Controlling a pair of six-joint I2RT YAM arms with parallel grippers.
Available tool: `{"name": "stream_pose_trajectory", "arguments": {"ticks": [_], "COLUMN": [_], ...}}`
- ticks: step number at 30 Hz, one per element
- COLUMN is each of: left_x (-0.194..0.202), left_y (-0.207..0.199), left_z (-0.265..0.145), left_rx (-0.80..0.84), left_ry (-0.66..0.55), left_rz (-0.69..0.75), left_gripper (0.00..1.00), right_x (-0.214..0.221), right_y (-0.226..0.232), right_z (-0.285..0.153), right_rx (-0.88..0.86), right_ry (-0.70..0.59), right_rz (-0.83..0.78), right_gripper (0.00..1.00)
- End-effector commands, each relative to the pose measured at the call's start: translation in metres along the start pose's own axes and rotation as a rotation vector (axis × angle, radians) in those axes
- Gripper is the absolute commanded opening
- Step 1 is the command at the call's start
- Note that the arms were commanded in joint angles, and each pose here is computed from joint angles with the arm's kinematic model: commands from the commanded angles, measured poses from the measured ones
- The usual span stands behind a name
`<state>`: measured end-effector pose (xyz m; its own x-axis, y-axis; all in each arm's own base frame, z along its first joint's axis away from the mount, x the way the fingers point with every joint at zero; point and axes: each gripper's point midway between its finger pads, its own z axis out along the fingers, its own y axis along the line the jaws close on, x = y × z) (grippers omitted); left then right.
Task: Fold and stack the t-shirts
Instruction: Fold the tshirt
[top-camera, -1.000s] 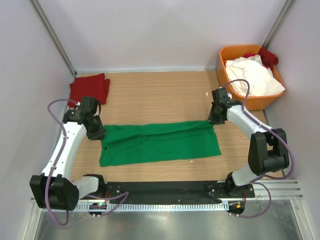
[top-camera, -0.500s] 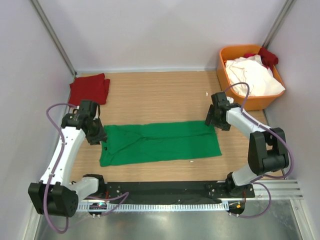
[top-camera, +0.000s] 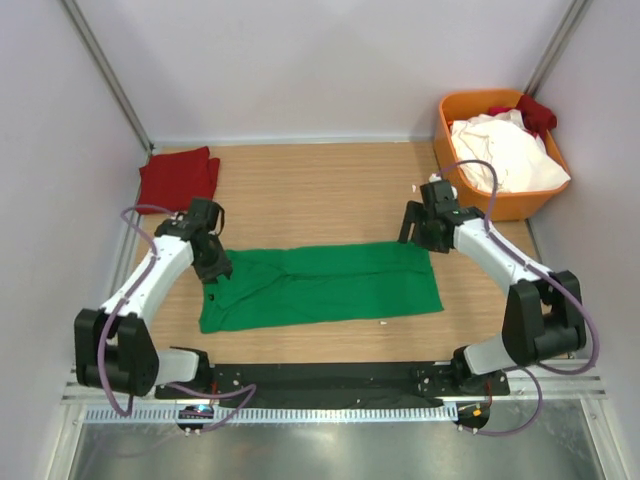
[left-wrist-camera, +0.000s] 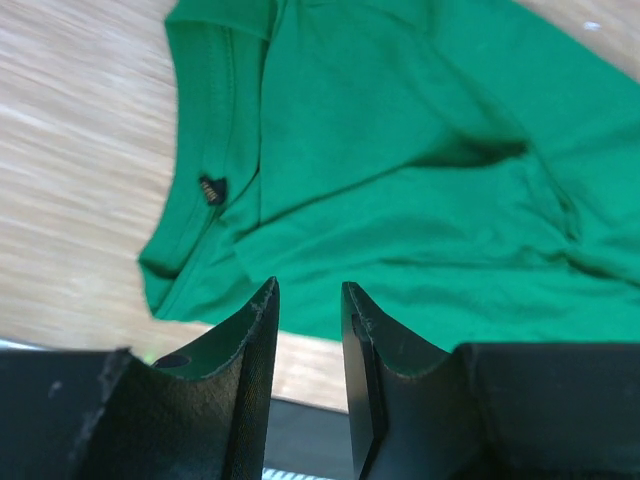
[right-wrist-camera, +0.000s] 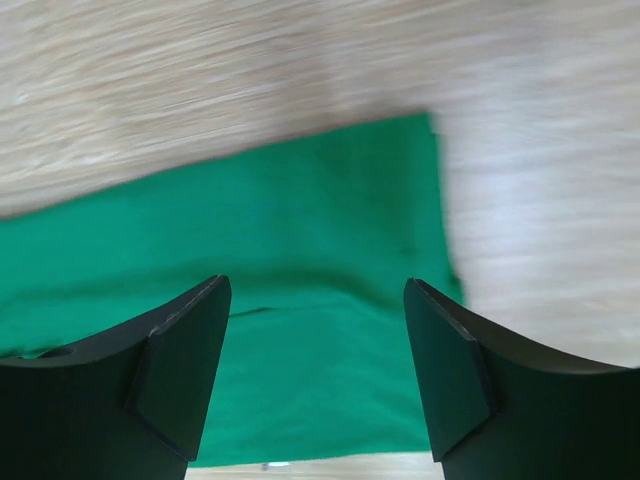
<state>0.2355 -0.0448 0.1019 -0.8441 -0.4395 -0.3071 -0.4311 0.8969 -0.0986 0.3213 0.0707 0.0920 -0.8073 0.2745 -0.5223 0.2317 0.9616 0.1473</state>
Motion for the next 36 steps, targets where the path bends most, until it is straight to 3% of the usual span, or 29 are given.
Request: {"name": "stream_pose_trajectory", "arguments": {"ticks": [1, 10, 14, 20, 21, 22, 23, 25, 26, 28, 29, 30, 31, 32, 33, 34, 35, 36], "left_x": [-0.005, 0.004, -0.004, -0.047, -0.079, -0.08, -0.105, -0.113, -0.142, -0.14, -0.175, -0.163, -0.17, -0.152, -0.148, -0.157, -0.15, -0.15], "left_y": [-0.016, -0.03, -0.031, -0.064, -0.089, -0.094, -0.124, -0.161, -0.203, -0.267, -0.315, -0.353, -0.37, -0.366, -0.373, -0.385, -0.378, -0.378], "left_z": [0.031, 0.091, 0.119, 0.159, 0.152, 0.153, 0.157, 0.161, 0.171, 0.165, 0.126, 0.122, 0.098, 0.119, 0.108, 0.038, 0.041, 0.019], "left_rx": [-0.005, -0.128, -0.199, -0.271, -0.239, -0.254, -0.205, -0.135, -0.059, 0.141, 0.309, 0.475, 0.559, 0.552, 0.609, 0.707, 0.68, 0.677], "left_ry": [-0.036, 0.017, 0.035, 0.037, -0.016, 0.022, -0.006, 0.036, -0.026, 0.002, -0.139, -0.132, -0.173, -0.114, -0.122, -0.224, -0.247, -0.286], "left_rz": [-0.052, 0.024, 0.075, 0.121, 0.107, 0.123, 0.117, 0.149, 0.16, 0.282, 0.3, 0.356, 0.37, 0.386, 0.411, 0.452, 0.505, 0.535], "left_gripper": [0.33, 0.31, 0.29, 0.26, 0.26, 0.26, 0.26, 0.27, 0.27, 0.28, 0.3, 0.36, 0.39, 0.42, 0.54, 0.61, 0.68, 0.76], "right_x": [0.002, 0.046, 0.095, 0.176, 0.192, 0.206, 0.217, 0.25, 0.259, 0.272, 0.266, 0.252, 0.241, 0.226, 0.211, 0.188, 0.172, 0.153], "right_y": [0.056, 0.047, 0.046, 0.061, 0.077, 0.083, 0.098, 0.147, 0.17, 0.225, 0.221, 0.248, 0.251, 0.244, 0.244, 0.254, 0.248, 0.246], "right_z": [0.011, 0.055, 0.058, 0.047, 0.037, 0.031, 0.021, -0.016, -0.032, -0.079, -0.084, -0.11, -0.119, -0.122, -0.129, -0.15, -0.153, -0.156], "right_rx": [-0.186, -0.081, -0.048, -0.079, -0.121, -0.122, -0.17, -0.31, -0.379, -0.504, -0.451, -0.505, -0.503, -0.452, -0.444, -0.476, -0.447, -0.431], "right_ry": [0.05, 0.144, 0.193, 0.29, 0.288, 0.301, 0.304, 0.322, 0.332, 0.303, 0.259, 0.211, 0.18, 0.129, 0.082, 0.022, -0.017, -0.083], "right_rz": [-0.085, -0.1, -0.14, -0.107, -0.146, -0.096, -0.106, -0.176, -0.194, -0.316, -0.391, -0.406, -0.423, -0.441, -0.466, -0.454, -0.463, -0.468], "right_gripper": [0.76, 0.71, 0.71, 0.73, 0.72, 0.72, 0.72, 0.73, 0.74, 0.78, 0.79, 0.82, 0.83, 0.84, 0.86, 0.88, 0.89, 0.9]}}
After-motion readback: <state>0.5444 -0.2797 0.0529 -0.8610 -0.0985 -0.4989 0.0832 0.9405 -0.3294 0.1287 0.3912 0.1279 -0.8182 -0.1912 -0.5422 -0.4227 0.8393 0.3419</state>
